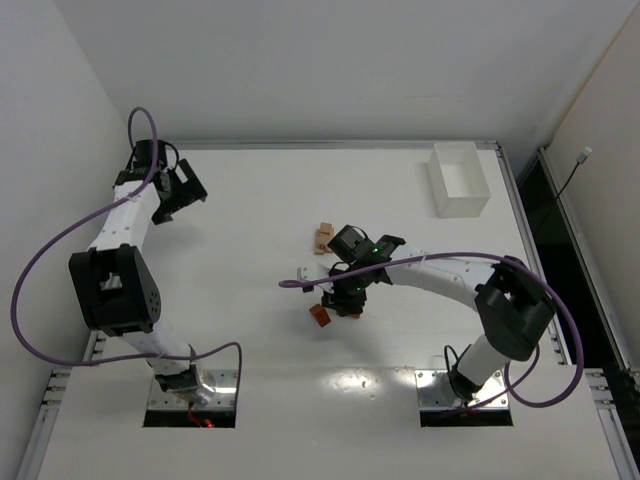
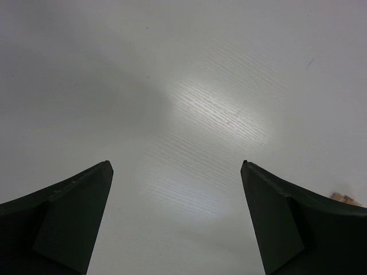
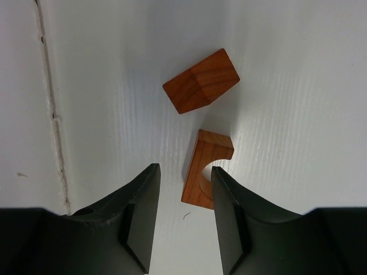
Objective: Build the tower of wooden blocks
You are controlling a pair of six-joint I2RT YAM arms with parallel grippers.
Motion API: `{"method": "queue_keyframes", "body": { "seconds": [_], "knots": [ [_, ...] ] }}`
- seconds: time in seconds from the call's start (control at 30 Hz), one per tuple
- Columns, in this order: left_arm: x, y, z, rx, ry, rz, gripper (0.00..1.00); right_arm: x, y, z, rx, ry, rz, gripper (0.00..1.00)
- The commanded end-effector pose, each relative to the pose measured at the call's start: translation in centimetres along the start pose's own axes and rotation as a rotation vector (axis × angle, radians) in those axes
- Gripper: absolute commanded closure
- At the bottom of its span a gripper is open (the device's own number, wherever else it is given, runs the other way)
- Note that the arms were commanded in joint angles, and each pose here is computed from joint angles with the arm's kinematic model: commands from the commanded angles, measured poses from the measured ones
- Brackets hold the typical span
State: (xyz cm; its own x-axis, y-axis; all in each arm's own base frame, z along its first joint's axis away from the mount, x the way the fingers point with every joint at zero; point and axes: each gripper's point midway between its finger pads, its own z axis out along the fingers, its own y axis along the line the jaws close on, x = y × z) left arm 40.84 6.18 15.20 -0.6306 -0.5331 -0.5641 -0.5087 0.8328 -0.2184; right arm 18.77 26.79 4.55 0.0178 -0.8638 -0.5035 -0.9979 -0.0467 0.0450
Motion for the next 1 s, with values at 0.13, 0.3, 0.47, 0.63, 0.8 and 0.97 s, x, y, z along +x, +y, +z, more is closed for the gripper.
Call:
{"method": "queue_keyframes", "body": {
  "seconds": [0.13,0.3,0.47,0.63,0.8,0.97],
  "knots": [
    [-1.4,-0.9,0.0,0.035,-0.015,-0.021,0.07,0.9,0.4,0.4,-0.001,0.005,0.001,0.63],
    [-1.3,-1.1,0.5,0.04,-0.002,-0.021,0.07,2.1,0.0,0.5,0.017,0.027,0.012,0.64],
    [-1.4,-1.1,0.7,0.04,-0.002,-0.021,0.07,3.1,-0.2,0.9,0.007,0.047,0.031,0.64],
    [-1.2,-1.2,1.0,0.044,0.01,-0.03,0.07,2.7,-0.7,1.1,0.012,0.042,0.028,0.64],
    [-1.0,-1.2,1.3,0.04,0.018,-0.03,0.07,2.2,-1.3,1.4,0.014,0.04,0.027,0.64],
    [-0.8,-1.1,1.6,0.036,0.027,-0.029,0.07,1.7,-1.5,1.7,0.009,0.039,0.017,0.64]
  ]
}}
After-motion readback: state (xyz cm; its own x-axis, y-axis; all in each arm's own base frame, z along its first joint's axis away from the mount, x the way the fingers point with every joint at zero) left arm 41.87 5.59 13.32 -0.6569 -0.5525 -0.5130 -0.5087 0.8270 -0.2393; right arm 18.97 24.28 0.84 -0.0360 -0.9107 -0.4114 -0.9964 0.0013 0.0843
